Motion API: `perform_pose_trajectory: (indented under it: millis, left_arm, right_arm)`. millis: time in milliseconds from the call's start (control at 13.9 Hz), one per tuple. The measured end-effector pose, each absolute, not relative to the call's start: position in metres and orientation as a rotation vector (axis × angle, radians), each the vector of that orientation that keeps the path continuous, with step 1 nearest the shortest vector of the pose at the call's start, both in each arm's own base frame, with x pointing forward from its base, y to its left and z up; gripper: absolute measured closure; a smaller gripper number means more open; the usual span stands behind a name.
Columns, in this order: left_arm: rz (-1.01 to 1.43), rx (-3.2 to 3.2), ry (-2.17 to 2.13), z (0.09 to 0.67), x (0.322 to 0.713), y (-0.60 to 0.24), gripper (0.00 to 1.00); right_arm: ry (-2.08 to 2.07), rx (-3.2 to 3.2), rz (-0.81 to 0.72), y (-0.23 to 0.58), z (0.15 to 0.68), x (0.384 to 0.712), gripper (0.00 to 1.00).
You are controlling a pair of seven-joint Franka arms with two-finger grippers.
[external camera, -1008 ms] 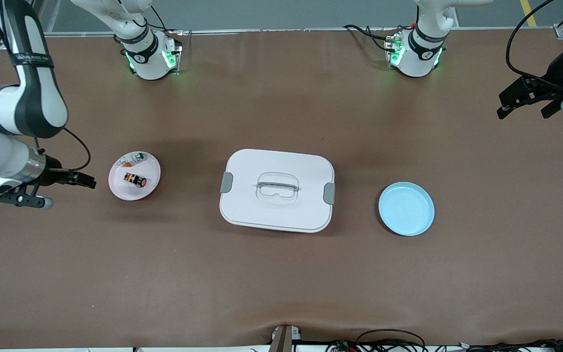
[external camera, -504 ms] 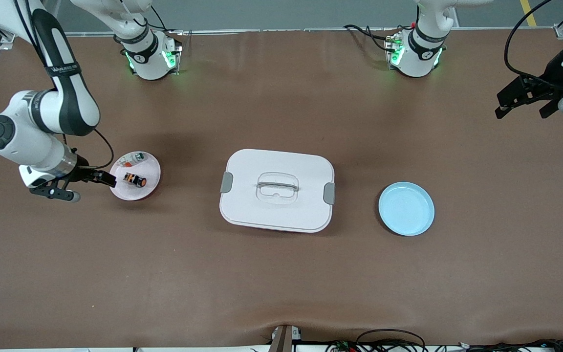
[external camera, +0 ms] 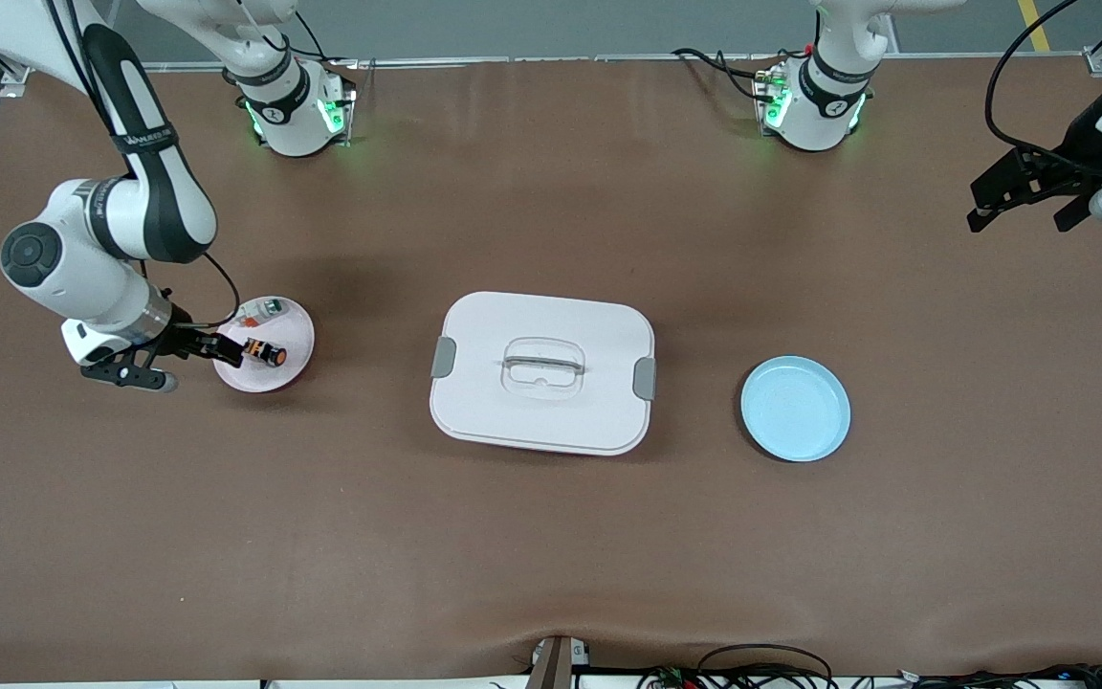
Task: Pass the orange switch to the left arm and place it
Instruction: 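Move the right gripper over the white plate toward the orange switch, then lower the right gripper and close it on the orange switch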
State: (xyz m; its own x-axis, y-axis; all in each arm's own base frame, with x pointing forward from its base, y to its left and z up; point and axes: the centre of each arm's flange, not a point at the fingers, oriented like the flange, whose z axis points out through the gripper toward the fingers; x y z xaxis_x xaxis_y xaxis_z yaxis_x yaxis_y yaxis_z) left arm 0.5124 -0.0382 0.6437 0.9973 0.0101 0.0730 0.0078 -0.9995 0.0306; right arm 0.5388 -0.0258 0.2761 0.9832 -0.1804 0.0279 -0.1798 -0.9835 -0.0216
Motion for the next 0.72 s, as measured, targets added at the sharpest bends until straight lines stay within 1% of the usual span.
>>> perform_pose_trajectory:
  millis: [288, 720]
  left_arm:
    - [0.114, 3.109, 0.012, 0.644, 0.512, -0.039, 0.0]
    - [0.114, 3.109, 0.012, 0.644, 0.512, -0.039, 0.0]
  right_arm:
    - [0.378, -3.099, -0.022, -0.021, 0.247, 0.529, 0.0]
    - [0.416, -3.094, -0.014, -0.009, 0.233, 0.526, 0.0]
